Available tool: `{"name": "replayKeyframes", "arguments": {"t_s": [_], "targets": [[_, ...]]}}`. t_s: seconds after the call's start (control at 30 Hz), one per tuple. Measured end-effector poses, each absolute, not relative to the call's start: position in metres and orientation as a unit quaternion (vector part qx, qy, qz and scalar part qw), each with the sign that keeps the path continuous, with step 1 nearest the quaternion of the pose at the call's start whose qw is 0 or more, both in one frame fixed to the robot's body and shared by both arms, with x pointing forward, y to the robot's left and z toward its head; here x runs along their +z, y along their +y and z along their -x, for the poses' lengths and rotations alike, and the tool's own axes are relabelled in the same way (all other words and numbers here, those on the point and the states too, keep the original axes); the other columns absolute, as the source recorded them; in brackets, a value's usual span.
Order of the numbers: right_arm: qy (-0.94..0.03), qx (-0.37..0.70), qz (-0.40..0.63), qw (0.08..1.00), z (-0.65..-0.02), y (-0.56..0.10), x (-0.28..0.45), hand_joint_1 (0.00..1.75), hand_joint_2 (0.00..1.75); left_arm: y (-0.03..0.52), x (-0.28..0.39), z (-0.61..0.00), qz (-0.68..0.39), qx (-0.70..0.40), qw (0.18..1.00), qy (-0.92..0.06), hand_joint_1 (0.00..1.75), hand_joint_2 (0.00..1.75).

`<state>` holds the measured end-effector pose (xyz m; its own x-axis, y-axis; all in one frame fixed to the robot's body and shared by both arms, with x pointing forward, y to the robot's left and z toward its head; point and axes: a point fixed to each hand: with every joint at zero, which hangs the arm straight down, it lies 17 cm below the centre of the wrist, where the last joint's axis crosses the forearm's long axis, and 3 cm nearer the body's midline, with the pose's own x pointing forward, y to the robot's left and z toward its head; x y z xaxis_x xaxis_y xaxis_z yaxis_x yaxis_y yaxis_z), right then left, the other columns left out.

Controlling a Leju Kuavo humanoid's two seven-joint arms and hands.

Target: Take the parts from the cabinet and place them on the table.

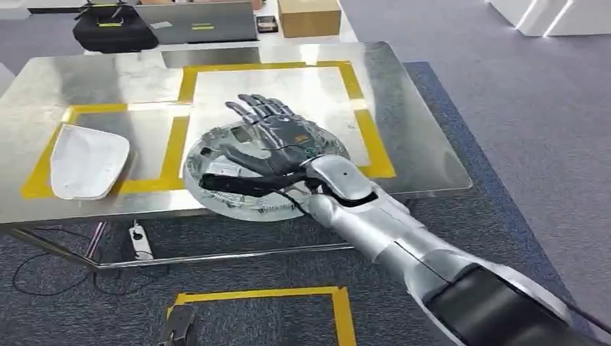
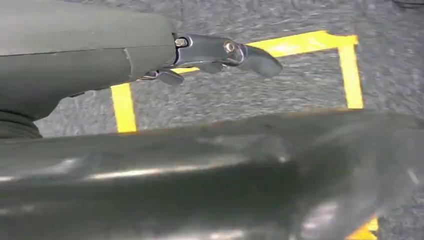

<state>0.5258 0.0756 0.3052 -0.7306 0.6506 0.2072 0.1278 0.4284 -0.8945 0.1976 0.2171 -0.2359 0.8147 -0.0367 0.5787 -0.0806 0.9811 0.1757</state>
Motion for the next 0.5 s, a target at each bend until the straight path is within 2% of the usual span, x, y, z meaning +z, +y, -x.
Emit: {"name": "replayKeyframes", "arguments": {"t_s": [0.17, 0.4, 0.5], "targets": [[-0.819, 0.439, 0.225, 0.294, -0.526, 0.055, 0.311, 0.0, 0.0, 0.22, -0.236, -0.196, -0.1, 0.017, 0.947, -0.303, 0.0, 0.0], [-0.876, 0.216, -0.045, 0.428, -0.482, -0.018, 0.282, 0.0, 0.0, 0.241, -0.24, -0.163, -0.136, 0.062, 0.94, -0.308, 0.0, 0.0], [-0.873, 0.132, -0.088, 0.462, -0.447, -0.058, 0.245, 0.0, 0.0, 0.25, -0.242, -0.153, -0.151, 0.075, 0.939, -0.3, 0.0, 0.0]]}}
